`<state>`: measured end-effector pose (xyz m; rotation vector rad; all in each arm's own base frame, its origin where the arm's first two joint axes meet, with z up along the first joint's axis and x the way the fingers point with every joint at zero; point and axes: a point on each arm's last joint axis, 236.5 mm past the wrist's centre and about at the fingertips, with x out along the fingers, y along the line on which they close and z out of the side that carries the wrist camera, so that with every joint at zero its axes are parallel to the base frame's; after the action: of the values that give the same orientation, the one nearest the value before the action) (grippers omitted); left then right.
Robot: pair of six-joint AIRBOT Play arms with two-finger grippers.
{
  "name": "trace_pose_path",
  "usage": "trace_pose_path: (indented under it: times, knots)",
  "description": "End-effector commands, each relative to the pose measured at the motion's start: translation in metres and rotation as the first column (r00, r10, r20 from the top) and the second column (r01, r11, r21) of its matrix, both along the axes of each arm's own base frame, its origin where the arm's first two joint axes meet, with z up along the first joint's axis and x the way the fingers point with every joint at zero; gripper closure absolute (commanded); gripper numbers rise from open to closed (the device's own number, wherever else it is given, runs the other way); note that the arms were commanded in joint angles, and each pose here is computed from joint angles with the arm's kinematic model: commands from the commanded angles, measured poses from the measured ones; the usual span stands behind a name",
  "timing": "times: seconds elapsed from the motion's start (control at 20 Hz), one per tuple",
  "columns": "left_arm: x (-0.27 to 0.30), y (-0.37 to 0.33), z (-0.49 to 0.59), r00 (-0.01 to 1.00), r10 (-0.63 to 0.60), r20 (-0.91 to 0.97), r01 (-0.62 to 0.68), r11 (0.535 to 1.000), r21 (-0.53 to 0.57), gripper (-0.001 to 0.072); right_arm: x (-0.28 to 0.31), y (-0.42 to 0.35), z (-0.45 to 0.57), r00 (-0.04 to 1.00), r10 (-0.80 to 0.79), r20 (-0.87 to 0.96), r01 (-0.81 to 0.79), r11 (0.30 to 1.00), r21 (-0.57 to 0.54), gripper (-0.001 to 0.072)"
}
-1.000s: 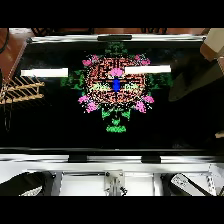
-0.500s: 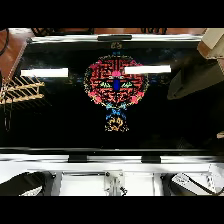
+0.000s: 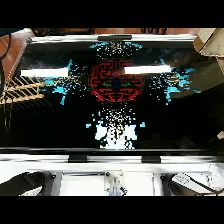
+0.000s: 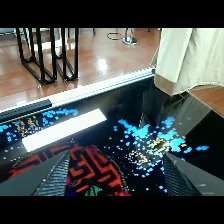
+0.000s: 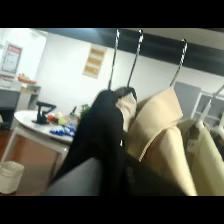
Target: Fold the shirts.
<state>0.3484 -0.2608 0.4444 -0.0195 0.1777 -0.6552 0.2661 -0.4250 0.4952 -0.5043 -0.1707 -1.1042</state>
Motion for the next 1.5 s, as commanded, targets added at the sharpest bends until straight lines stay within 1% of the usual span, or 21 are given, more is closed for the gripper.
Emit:
trace_pose_path:
  times: [0.0, 0.15, 0.4, 0.5, 0.6, 0.7, 0.75, 0.8, 0.85, 0.9, 0.95, 1.0, 1.05, 1.1, 1.15, 1.2, 1.25, 1.3, 1.35, 1.4, 1.45]
  knots:
    - [0.002, -0.001, -0.004, 1.000, 0.000, -0.009, 0.000, 1.000, 0.007, 0.0005, 0.001, 0.005, 0.006, 0.999, 0.024, 0.029, -0.023, 1.000, -0.004, 0.0196]
    - [0.004, -0.002, -0.017, 0.999, 0.001, -0.039, 0.000, 1.000, 0.030, 0.0004, -0.009, 0.026, 0.020, 0.993, 0.052, 0.108, -0.057, 0.998, 0.039, 0.0198]
    - [0.008, -0.003, -0.025, 0.998, 0.007, -0.055, -0.004, 0.999, 0.044, 0.0004, -0.026, 0.066, 0.009, 0.991, 0.022, 0.133, -0.054, 0.969, 0.241, 0.0198]
    - [0.010, -0.004, -0.027, 0.998, 0.007, -0.059, -0.004, 0.999, 0.047, 0.0004, -0.031, 0.089, -0.003, 0.989, 0.032, 0.142, -0.080, 0.935, 0.346, 0.0198]
    - [0.013, -0.006, -0.031, 0.998, 0.008, -0.066, -0.004, 0.999, 0.053, 0.0005, -0.036, 0.109, -0.026, 0.992, 0.029, 0.119, -0.082, 0.878, 0.471, 0.0198]
    - [0.019, 0.000, -0.046, 0.995, 0.041, -0.091, -0.031, 0.993, 0.111, 0.0022, -0.042, 0.133, -0.069, 0.998, 0.032, 0.055, -0.060, 0.766, 0.640, 0.0198]
    - [0.023, 0.009, -0.064, 0.988, 0.081, -0.129, -0.057, 0.982, 0.182, 0.0099, -0.041, 0.148, -0.098, 0.998, 0.060, -0.007, -0.036, 0.687, 0.725, 0.0198]
    - [0.026, 0.020, -0.086, 0.976, 0.128, -0.177, -0.079, 0.962, 0.261, 0.0129, -0.038, 0.172, -0.136, 0.989, 0.120, -0.081, -0.002, 0.567, 0.824, 0.0198]
    - [0.028, 0.031, -0.114, 0.953, 0.182, -0.243, -0.091, 0.935, 0.344, 0.0129, -0.028, 0.200, -0.174, 0.963, 0.228, -0.143, 0.028, 0.443, 0.896, 0.0198]
    - [0.029, 0.040, -0.140, 0.921, 0.238, -0.307, -0.096, 0.906, 0.413, 0.0129, -0.011, 0.238, -0.211, 0.906, 0.387, -0.170, 0.042, 0.317, 0.947, 0.0198]
    - [0.031, 0.050, -0.168, 0.884, 0.290, -0.368, -0.084, 0.871, 0.483, 0.0128, 0.007, 0.276, -0.241, 0.842, 0.519, -0.150, 0.045, 0.208, 0.977, 0.0198]
    - [0.032, 0.056, -0.193, 0.843, 0.330, -0.426, -0.061, 0.844, 0.532, 0.0127, 0.024, 0.316, -0.268, 0.770, 0.627, -0.117, 0.059, 0.114, 0.992, 0.0198]
    - [0.034, 0.064, -0.220, 0.788, 0.379, -0.484, -0.038, 0.816, 0.577, 0.0126, 0.035, 0.347, -0.291, 0.715, 0.691, -0.106, 0.086, 0.064, 0.994, 0.0198]
    - [0.036, 0.073, -0.245, 0.725, 0.434, -0.535, -0.024, 0.792, 0.610, 0.0125, 0.044, 0.376, -0.315, 0.660, 0.741, -0.122, 0.121, 0.056, 0.991, 0.0198]
    - [0.039, 0.083, -0.269, 0.644, 0.497, -0.581, -0.029, 0.775, 0.631, 0.0124, 0.050, 0.400, -0.338, 0.607, 0.778, -0.161, 0.153, 0.084, 0.985, 0.0198]
    - [0.046, 0.087, -0.286, 0.582, 0.542, -0.607, -0.065, 0.775, 0.629, 0.0125, 0.051, 0.415, -0.358, 0.563, 0.795, -0.225, 0.190, 0.141, 0.972, 0.0198]
    - [0.050, 0.087, -0.300, 0.539, 0.565, -0.625, -0.100, 0.779, 0.619, 0.0125, 0.049, 0.425, -0.375, 0.511, 0.801, -0.311, 0.234, 0.218, 0.947, 0.0198]
    - [0.051, 0.087, -0.309, 0.518, 0.578, -0.630, -0.116, 0.778, 0.617, 0.0125, 0.047, 0.433, -0.389, 0.442, 0.802, -0.402, 0.267, 0.310, 0.912, 0.0197]
    - [0.049, 0.084, -0.316, 0.508, 0.580, -0.637, -0.128, 0.782, 0.610, 0.0125, 0.048, 0.437, -0.397, 0.391, 0.793, -0.468, 0.283, 0.380, 0.881, 0.0197]
    - [0.046, 0.081, -0.323, 0.512, 0.578, -0.636, -0.114, 0.779, 0.616, 0.0125, 0.050, 0.444, -0.403, 0.350, 0.787, -0.507, 0.287, 0.426, 0.858, 0.0198]
    - [0.042, 0.078, -0.331, 0.517, 0.576, -0.633, -0.099, 0.775, 0.624, 0.0125, 0.052, 0.452, -0.408, 0.322, 0.791, -0.520, 0.286, 0.442, 0.850, 0.0198]
